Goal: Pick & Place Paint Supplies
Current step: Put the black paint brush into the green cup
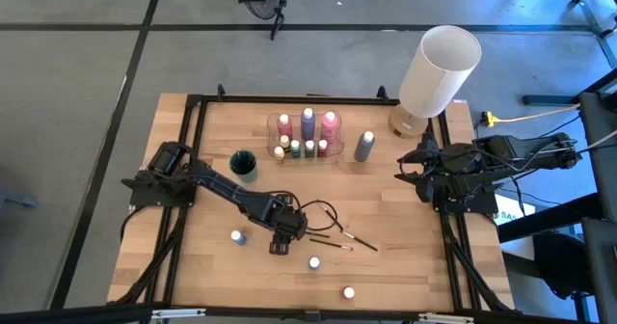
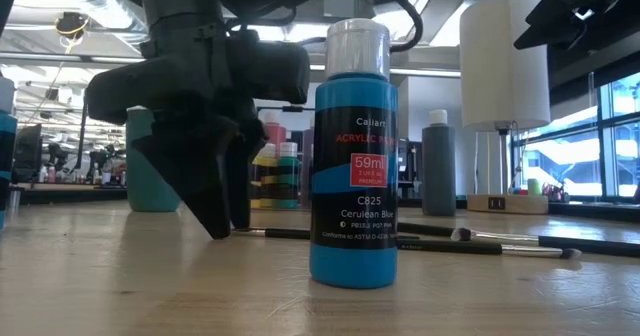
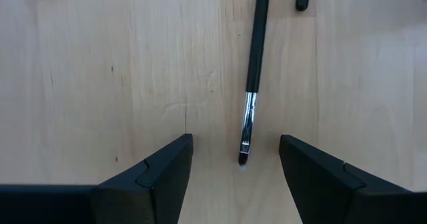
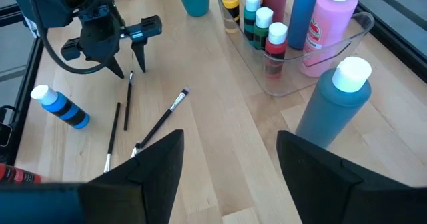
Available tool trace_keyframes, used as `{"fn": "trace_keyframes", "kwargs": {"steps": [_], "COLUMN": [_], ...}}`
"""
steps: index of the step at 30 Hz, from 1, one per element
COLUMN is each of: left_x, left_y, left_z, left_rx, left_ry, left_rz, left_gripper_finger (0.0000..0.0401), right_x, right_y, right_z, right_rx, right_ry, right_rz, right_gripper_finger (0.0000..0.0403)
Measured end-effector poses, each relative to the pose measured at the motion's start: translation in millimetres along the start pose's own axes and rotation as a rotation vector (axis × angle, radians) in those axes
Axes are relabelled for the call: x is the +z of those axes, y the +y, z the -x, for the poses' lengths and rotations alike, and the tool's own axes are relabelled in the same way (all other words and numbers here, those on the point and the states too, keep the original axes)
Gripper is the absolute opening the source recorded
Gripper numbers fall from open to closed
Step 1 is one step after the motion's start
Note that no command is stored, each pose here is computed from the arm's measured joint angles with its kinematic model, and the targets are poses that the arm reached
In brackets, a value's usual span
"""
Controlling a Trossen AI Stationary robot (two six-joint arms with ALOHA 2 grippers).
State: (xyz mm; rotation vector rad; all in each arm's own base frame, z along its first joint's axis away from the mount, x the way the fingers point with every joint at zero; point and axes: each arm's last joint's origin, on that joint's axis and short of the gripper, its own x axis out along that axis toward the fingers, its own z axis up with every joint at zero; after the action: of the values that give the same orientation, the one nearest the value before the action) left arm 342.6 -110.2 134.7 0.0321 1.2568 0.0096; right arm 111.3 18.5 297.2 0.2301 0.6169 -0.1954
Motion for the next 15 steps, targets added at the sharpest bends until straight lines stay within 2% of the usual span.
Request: {"fn": "trace_keyframes", "kwargs": {"steps": [15], "left_x": [-2.3], "left_y": [0.4], "left_z": [-0.6], "left_rx": [-0.029], "left_ry": [0.035], "left_rz": [0.027], "left_gripper_finger": [0.0223], "right_x": [-0.1], "right_y": [0.0], "right_z": [0.0], "right_rx": [0.0], "right_ry": [0.001], "right_rz": [-0.001], "right_gripper_finger": [0.0242]}}
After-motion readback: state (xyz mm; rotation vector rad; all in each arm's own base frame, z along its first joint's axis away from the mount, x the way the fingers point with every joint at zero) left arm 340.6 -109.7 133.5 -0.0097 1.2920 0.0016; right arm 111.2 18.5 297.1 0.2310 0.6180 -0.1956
